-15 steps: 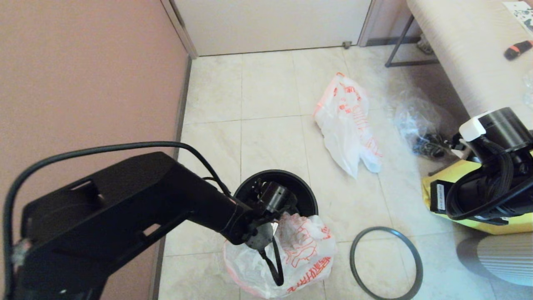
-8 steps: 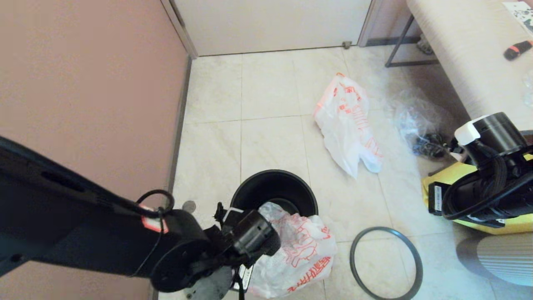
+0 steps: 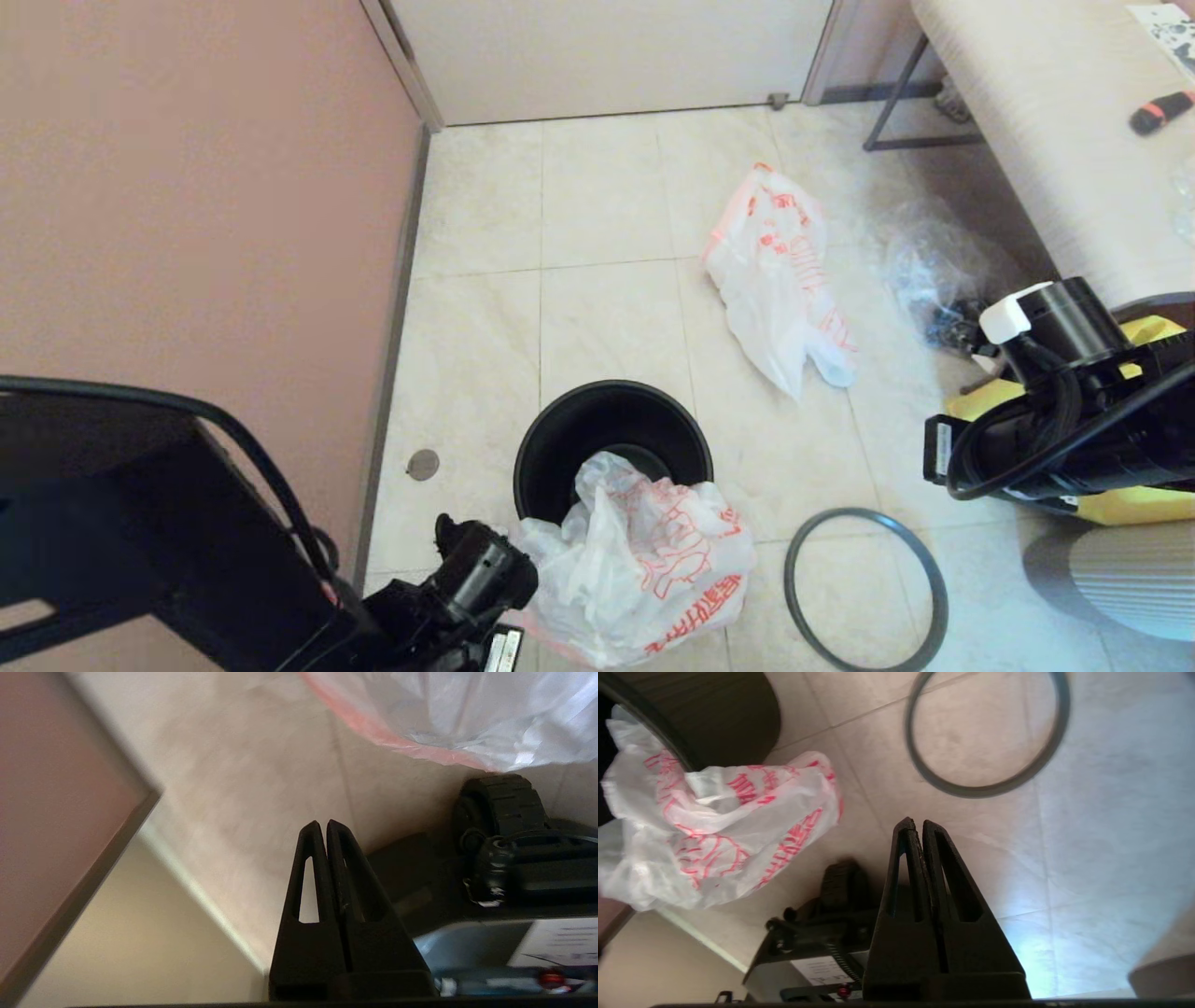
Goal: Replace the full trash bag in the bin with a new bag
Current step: Put the new garbage bag on the trash can
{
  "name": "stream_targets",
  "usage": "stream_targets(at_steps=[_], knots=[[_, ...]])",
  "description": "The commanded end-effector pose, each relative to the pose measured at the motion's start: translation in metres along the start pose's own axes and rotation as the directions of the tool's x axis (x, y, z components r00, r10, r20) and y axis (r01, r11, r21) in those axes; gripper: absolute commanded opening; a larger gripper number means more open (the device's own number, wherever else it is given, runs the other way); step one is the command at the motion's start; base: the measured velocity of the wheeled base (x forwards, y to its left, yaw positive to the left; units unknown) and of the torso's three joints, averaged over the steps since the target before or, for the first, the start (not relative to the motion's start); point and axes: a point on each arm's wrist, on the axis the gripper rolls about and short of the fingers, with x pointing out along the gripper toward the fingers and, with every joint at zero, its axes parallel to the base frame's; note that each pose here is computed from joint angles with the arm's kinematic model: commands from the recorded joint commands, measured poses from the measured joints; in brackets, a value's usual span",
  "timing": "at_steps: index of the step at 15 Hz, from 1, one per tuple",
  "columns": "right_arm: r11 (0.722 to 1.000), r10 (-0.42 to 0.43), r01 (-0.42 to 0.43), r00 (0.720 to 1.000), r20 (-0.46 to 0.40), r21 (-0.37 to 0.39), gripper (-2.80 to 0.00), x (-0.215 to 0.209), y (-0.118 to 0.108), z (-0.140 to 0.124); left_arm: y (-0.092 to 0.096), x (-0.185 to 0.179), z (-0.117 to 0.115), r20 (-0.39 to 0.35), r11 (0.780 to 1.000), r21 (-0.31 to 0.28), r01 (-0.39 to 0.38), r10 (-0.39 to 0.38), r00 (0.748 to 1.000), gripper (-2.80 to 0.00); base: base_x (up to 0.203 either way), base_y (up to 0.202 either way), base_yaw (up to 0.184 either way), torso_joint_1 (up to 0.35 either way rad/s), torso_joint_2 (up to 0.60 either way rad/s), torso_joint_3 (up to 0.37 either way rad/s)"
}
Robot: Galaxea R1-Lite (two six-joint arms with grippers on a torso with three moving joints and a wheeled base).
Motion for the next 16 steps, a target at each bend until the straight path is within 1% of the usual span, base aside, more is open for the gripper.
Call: stream_targets(at_steps=[1, 3, 4, 5, 7, 8, 9, 11, 12, 13, 14, 15, 16], knots=[[1.0, 0.012, -0.012, 1.0, -0.006, 0.003, -2.8, 0.004, 0.001, 0.0, 0.001, 0.029, -0.001, 0.14, 0.999, 0.009, 0.046, -0.047, 0.989, 0.0, 0.0, 0.0, 0.0, 0.0, 0.0, 0.0], [0.999, 0.04, -0.04, 0.999, 0.003, -0.003, -2.8, 0.012, 0.005, 0.003, 0.009, 0.056, -0.004, 0.248, 0.994, 0.081, 0.071, -0.089, 0.965, 0.0, 0.0, 0.0, 0.0, 0.0, 0.0, 0.0], [0.999, 0.045, -0.045, 0.999, 0.007, -0.017, -2.8, 0.016, 0.006, 0.004, 0.018, 0.066, -0.003, 0.286, 0.987, 0.127, 0.096, -0.13, 0.949, 0.0, 0.0, 0.0, 0.0, 0.0, 0.0, 0.0], [0.998, 0.048, -0.048, 0.999, 0.014, -0.028, -2.8, 0.017, 0.007, 0.006, 0.027, 0.071, -0.004, 0.298, 0.979, 0.165, 0.119, -0.164, 0.94, 0.0, 0.0, 0.0, 0.0, 0.0, 0.0, 0.0], [0.998, 0.048, -0.048, 0.999, 0.012, -0.038, -2.8, 0.019, 0.008, 0.007, 0.036, 0.076, -0.001, 0.307, 0.984, 0.147, 0.105, -0.147, 0.94, 0.0, 0.0, 0.0, 0.0, 0.0, 0.0, 0.0], [0.998, 0.047, -0.046, 0.999, 0.009, -0.048, -2.8, 0.022, 0.009, 0.007, 0.044, 0.082, 0.005, 0.323, 0.988, 0.124, 0.09, -0.126, 0.938, 0.0, 0.0, 0.0, 0.0, 0.0, 0.0, 0.0], [0.998, 0.046, -0.045, 0.999, 0.008, -0.051, -2.8, 0.024, 0.01, 0.008, 0.048, 0.086, 0.007, 0.324, 0.985, 0.141, 0.099, -0.14, 0.936, 0.0, 0.0, 0.0, 0.0, 0.0, 0.0, 0.0], [0.997, 0.051, -0.05, 0.999, 0.011, -0.054, -2.8, 0.026, 0.013, 0.011, 0.054, 0.088, 0.009, 0.331, 0.974, 0.174, 0.147, -0.198, 0.923, 0.0, 0.0, 0.0, 0.0, 0.0, 0.0, 0.0], [0.997, 0.055, -0.054, 0.998, 0.016, -0.056, -2.8, 0.025, 0.015, 0.012, 0.058, 0.089, 0.011, 0.344, 0.961, 0.192, 0.197, -0.254, 0.904, 0.0, 0.0, 0.0, 0.0, 0.0, 0.0, 0.0], [0.997, 0.058, -0.057, 0.998, 0.02, -0.06, -2.8, 0.024, 0.016, 0.013, 0.064, 0.09, 0.014, 0.363, 0.941, 0.226, 0.253, -0.323, 0.874, 0.0, 0.0, 0.0, 0.0, 0.0, 0.0, 0.0], [0.996, 0.06, -0.058, 0.998, 0.023, -0.074, -2.8, 0.024, 0.016, 0.014, 0.07, 0.092, 0.015, 0.379, 0.913, 0.277, 0.298, -0.389, 0.84, 0.0, 0.0, 0.0, 0.0, 0.0, 0.0, 0.0], [0.995, 0.06, -0.058, 0.998, 0.026, -0.086, -2.8, 0.024, 0.017, 0.015, 0.073, 0.099, 0.014, 0.384, 0.888, 0.336, 0.313, -0.433, 0.815, 0.0, 0.0, 0.0, 0.0, 0.0, 0.0, 0.0], [0.994, 0.065, -0.062, 0.997, 0.035, -0.09, -2.8, 0.022, 0.018, 0.017, 0.076, 0.108, 0.014, 0.39, 0.879, 0.373, 0.298, -0.44, 0.809, 0.0, 0.0, 0.0, 0.0, 0.0, 0.0, 0.0]])
